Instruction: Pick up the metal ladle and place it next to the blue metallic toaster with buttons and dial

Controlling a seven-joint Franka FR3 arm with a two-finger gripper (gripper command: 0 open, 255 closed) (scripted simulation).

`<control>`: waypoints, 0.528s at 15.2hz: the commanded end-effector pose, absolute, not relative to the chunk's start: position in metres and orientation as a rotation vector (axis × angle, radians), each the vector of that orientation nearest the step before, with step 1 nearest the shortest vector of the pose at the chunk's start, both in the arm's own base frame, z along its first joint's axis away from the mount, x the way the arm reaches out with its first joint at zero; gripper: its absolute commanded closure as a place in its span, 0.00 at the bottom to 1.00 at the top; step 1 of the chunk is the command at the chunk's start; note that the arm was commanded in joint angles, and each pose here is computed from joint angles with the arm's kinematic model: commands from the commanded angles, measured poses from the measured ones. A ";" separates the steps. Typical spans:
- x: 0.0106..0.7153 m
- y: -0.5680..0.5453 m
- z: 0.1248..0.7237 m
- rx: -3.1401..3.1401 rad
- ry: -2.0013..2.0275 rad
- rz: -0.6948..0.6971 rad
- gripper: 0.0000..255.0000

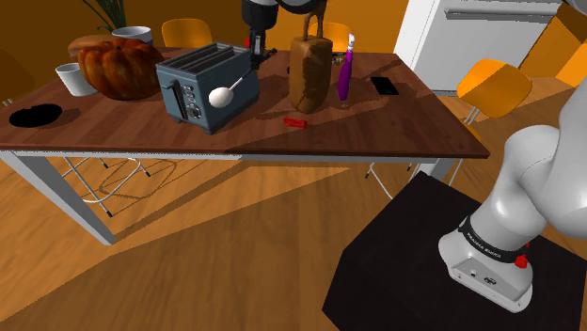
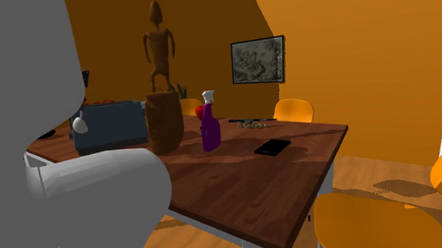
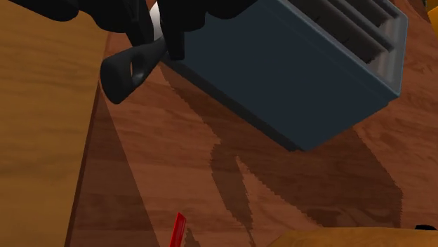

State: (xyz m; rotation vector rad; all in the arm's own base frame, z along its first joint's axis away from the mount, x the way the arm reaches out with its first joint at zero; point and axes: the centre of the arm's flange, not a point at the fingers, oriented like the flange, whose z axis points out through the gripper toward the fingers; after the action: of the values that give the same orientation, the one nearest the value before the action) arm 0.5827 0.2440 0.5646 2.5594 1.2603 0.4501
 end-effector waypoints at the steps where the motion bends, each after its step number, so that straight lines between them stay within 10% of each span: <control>1: 0.583 0.245 0.552 2.560 1.262 0.448 1.00; 8: 0.583 0.245 0.515 2.560 1.262 0.448 1.00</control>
State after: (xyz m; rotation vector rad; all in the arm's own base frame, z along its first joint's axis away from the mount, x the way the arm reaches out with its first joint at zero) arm 0.5836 0.2450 0.5215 2.5595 1.2608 0.4487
